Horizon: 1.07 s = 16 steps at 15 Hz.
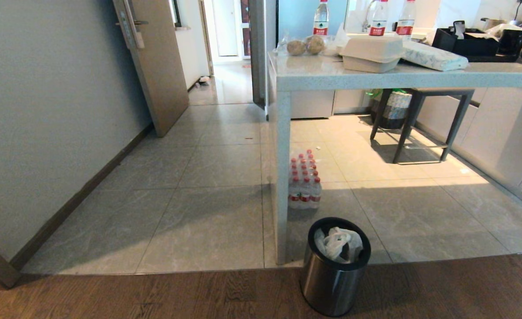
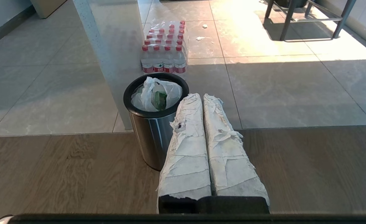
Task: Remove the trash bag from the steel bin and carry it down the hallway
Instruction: Place the outer trash can on the ground
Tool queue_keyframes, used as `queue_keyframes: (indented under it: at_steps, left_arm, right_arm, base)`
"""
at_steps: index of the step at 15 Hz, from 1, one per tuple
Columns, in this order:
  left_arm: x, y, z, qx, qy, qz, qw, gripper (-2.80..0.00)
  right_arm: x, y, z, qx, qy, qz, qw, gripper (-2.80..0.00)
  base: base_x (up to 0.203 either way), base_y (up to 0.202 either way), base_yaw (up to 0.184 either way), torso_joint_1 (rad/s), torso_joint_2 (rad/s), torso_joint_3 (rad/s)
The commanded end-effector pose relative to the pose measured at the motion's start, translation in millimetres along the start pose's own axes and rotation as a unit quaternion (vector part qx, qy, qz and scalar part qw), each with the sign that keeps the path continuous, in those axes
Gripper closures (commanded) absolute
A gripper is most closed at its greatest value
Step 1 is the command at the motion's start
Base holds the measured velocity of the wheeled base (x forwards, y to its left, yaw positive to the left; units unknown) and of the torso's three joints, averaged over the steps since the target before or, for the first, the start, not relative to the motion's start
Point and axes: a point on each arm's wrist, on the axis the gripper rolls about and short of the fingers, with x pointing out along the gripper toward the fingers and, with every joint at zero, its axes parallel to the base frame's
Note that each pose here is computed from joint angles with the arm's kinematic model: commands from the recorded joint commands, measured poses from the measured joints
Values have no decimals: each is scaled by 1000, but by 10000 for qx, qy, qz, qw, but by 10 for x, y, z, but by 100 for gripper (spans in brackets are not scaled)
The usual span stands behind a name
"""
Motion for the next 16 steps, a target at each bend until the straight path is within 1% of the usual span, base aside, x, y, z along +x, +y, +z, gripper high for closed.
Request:
queue_keyframes:
  at_steps: [1,12,16]
  left_arm:
    - [-1,0,0,7,-11,-2,10000,0]
    - [-1,0,-2,-24,-3,6,10000,0]
    - [-1,0,-4,-24,0,6,10000,0]
  right_arm:
    - [0,0,1,-9,-4,4,10000,0]
    - [0,0,1,37,-4,-3,10000,0]
    - [0,0,-1,21,3,-3,10000,0]
  base:
    - [0,0,0,0,0,0]
    - [0,0,0,0,0,0]
    - [0,0,0,2,2,-128]
